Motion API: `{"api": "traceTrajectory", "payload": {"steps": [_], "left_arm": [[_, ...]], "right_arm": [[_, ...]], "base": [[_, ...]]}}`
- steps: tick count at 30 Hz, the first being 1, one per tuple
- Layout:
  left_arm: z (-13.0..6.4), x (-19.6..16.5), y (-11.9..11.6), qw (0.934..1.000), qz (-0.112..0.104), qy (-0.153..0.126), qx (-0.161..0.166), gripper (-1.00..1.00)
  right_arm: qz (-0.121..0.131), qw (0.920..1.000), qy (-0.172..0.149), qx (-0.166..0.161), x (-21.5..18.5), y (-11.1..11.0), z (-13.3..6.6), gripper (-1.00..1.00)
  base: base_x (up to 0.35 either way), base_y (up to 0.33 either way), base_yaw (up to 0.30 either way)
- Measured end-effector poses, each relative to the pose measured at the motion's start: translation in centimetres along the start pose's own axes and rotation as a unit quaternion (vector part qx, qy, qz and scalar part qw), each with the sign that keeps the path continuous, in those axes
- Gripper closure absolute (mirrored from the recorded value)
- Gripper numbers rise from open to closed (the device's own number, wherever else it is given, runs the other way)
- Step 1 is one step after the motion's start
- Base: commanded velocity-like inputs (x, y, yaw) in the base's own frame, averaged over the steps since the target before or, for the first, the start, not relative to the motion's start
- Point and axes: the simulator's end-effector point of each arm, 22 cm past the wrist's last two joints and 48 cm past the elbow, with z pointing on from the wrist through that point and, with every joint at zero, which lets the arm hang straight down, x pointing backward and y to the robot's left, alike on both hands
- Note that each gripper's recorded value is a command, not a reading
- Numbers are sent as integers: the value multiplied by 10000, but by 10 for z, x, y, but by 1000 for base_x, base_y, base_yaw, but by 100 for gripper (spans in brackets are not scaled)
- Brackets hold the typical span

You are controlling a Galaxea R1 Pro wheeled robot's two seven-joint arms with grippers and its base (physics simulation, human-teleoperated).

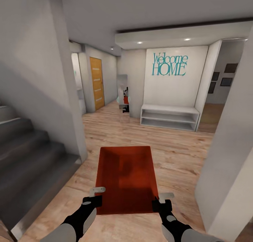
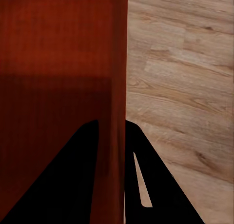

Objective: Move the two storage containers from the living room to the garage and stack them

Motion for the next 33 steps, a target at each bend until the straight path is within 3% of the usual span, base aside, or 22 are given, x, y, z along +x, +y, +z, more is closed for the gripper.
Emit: {"api": "traceTrajectory", "payload": {"steps": [33], "left_arm": [[0, 0, 0, 10000, 0, -1, 1, 100]], "right_arm": [[5, 10000, -2, -2, 0, 0, 0, 100]], "base": [[322, 0, 0]]}}
